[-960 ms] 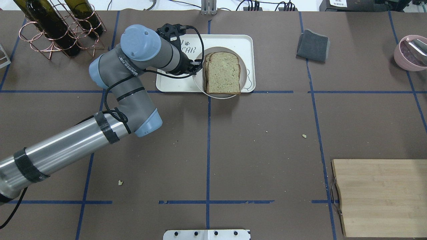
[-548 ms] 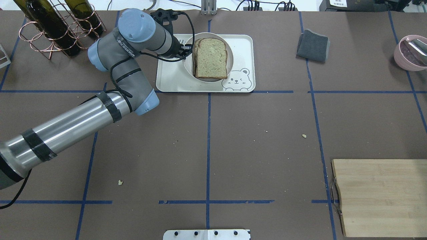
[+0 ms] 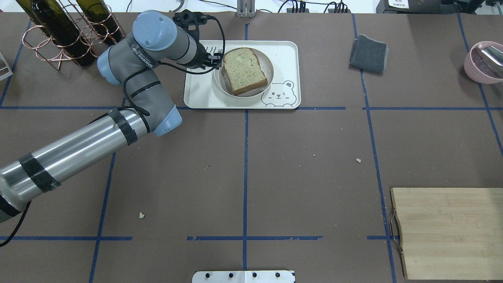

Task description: Make sandwich and place on tray

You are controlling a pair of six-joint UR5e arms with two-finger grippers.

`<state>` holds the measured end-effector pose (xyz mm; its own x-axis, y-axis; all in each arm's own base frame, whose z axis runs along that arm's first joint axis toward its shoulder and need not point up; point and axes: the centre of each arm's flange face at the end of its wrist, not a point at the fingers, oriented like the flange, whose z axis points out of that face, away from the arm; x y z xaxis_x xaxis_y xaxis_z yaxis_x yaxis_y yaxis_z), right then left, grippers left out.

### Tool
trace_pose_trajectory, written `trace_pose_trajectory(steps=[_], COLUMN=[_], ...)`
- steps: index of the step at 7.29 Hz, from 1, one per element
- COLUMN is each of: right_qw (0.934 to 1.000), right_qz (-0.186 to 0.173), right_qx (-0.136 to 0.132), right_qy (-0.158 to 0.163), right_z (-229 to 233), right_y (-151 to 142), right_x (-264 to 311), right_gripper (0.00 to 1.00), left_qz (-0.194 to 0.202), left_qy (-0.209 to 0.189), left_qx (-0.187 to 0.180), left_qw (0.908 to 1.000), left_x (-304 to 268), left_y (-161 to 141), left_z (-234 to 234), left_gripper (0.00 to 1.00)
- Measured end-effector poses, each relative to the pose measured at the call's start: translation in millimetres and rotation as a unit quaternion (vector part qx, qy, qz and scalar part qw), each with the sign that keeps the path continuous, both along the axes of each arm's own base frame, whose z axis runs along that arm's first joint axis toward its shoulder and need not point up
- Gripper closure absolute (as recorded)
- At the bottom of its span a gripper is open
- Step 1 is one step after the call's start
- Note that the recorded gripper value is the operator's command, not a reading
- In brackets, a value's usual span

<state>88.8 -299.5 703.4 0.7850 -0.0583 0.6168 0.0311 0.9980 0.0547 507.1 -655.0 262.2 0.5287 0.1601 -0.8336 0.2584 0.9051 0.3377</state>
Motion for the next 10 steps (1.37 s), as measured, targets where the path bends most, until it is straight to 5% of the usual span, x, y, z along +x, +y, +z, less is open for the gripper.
trace_pose_trajectory(steps=[3,6,8,10], right_qw=[1.0000,0.9999,0.9999,0.9999], right_qz=[0.000,0.000,0.000,0.000], right_qx=[-0.007,-0.010,-0.010,-0.010], right_qy=[0.000,-0.001,-0.001,-0.005], right_z=[7,10,10,9], right_y=[2,3,3,2], right_x=[0,0,0,-1], right_gripper=[0.00,0.00,0.00,0.00], left_qz=[0.048,0.119,0.166,0.174], left_qy=[-0.039,-0.105,-0.138,-0.172], left_qx=[0.036,0.099,0.107,0.067], left_qw=[0.9974,0.9823,0.9705,0.9673], left_x=[-103,-255,-362,-449], left_y=[47,124,148,177], left_z=[18,86,174,249], left_gripper=[0.00,0.00,0.00,0.00])
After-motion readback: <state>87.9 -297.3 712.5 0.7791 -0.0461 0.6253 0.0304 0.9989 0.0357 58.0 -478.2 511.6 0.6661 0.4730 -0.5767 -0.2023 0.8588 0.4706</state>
